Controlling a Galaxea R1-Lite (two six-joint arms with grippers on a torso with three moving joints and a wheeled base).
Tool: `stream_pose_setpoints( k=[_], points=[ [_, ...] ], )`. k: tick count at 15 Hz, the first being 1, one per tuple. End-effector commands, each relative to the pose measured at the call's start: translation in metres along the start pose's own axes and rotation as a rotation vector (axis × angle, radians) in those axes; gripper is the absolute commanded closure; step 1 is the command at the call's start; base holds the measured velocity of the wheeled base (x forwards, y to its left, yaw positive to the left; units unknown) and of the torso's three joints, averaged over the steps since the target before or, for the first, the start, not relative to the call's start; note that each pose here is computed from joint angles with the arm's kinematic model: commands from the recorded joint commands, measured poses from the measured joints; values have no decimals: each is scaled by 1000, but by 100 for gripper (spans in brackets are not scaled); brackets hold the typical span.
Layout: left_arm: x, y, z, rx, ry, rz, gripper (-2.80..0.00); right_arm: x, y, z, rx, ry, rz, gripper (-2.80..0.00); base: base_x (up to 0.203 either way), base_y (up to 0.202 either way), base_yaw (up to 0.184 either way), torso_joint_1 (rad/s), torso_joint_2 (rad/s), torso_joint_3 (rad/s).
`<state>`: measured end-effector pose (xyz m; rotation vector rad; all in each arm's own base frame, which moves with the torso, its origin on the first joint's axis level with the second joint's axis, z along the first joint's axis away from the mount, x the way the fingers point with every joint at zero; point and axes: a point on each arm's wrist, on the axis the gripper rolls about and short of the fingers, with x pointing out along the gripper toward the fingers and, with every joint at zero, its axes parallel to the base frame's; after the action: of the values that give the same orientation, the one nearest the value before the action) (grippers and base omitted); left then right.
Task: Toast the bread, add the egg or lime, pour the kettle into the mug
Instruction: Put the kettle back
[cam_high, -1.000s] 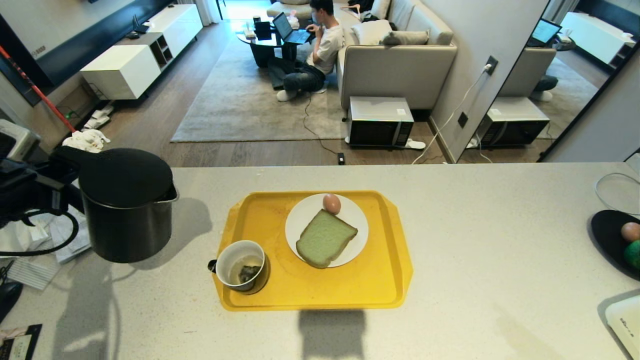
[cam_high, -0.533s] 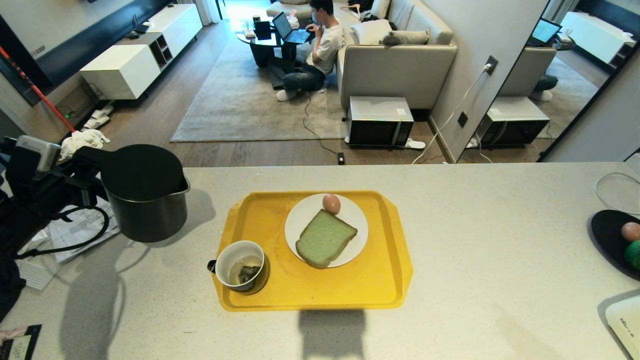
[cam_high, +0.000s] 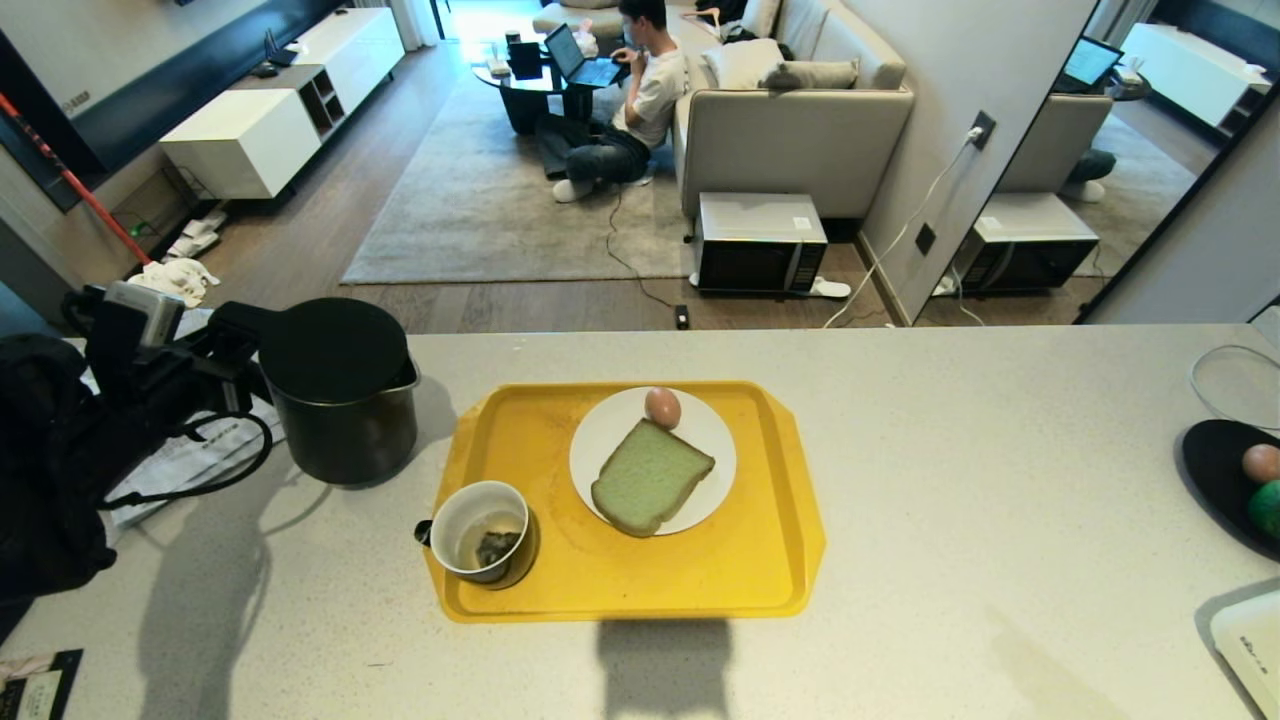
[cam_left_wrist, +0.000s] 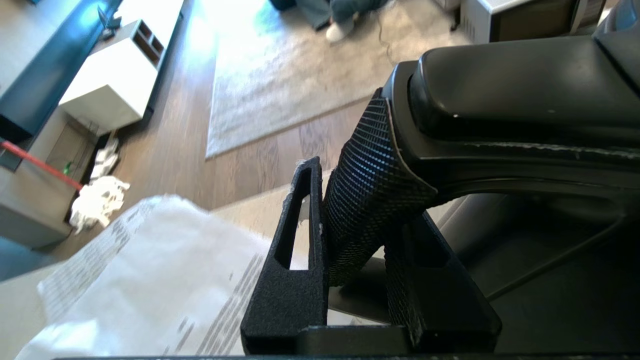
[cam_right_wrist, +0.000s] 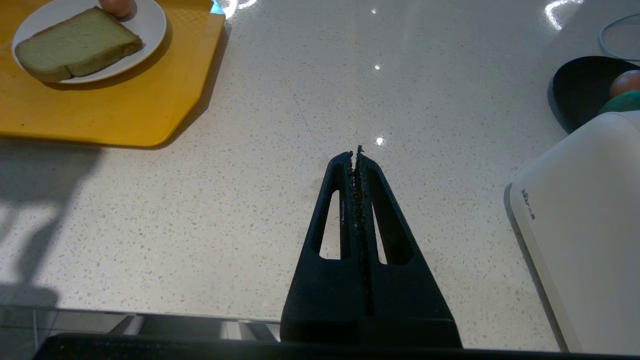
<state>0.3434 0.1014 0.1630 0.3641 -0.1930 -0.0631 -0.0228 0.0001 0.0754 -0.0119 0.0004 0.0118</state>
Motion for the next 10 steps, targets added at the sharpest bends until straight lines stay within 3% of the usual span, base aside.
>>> stream_pose_setpoints(
  k=[1,10],
  points=[
    [12,-5,-2,-4,-30,-11,0,0,0,0,0,1,0,0,0,0,0,0,0,0],
    [20,-8,-32,5,-59,9,0,0,0,0,0,1,0,0,0,0,0,0,0,0]
  ],
)
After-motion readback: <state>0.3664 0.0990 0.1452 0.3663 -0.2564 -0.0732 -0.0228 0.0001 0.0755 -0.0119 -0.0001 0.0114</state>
